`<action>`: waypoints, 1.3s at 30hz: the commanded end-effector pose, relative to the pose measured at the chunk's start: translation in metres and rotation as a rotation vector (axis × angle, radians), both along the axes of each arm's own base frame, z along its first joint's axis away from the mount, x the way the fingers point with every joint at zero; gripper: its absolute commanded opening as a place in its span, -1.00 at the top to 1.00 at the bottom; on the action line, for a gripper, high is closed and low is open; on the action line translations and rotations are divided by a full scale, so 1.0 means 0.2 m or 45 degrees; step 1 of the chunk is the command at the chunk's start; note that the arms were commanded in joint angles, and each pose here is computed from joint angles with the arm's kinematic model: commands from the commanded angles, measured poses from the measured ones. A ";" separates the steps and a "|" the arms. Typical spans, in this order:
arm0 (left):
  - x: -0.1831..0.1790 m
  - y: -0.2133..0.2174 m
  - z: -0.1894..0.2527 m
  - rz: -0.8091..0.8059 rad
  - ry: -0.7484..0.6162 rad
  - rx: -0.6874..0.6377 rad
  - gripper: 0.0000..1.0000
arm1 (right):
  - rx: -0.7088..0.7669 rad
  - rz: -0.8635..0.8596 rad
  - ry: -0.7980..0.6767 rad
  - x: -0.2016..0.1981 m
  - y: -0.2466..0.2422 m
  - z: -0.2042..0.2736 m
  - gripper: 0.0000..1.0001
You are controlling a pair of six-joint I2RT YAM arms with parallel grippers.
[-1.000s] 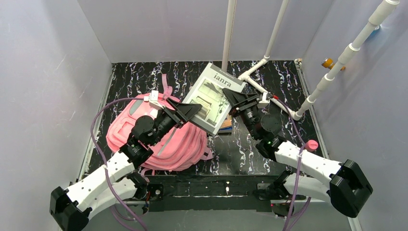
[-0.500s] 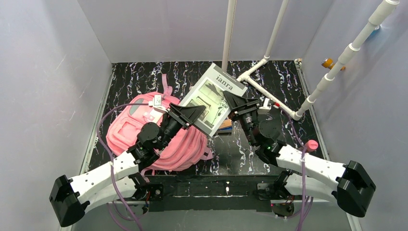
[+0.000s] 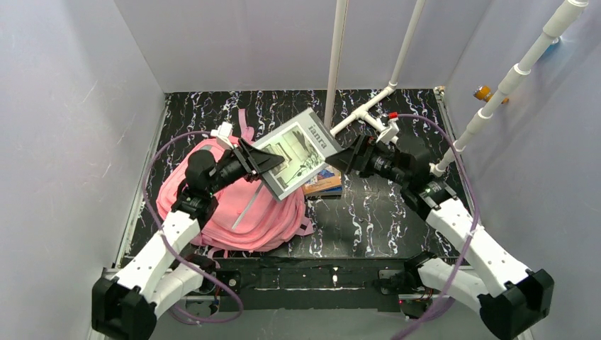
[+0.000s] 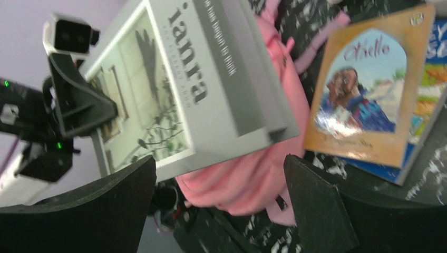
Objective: Pack the student bag
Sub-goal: Place the book in the student bag.
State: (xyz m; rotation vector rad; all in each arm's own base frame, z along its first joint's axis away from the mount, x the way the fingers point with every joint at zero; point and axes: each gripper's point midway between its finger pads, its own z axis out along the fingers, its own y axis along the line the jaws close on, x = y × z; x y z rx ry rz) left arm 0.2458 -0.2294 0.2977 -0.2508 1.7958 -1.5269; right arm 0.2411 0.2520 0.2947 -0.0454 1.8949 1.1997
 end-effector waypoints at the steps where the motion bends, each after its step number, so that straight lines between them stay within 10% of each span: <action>1: -0.26 -0.05 0.08 -0.516 0.039 -0.007 0.65 | -0.035 0.454 0.179 -0.22 -0.09 -0.15 -0.97; 20: -0.41 -0.08 0.09 -0.879 0.080 -0.010 0.59 | 0.523 0.752 0.314 -0.36 -0.08 0.05 -0.97; 39: -0.40 -0.11 0.13 -0.954 0.068 -0.005 0.55 | 0.520 0.887 0.306 -0.54 0.05 0.03 -0.52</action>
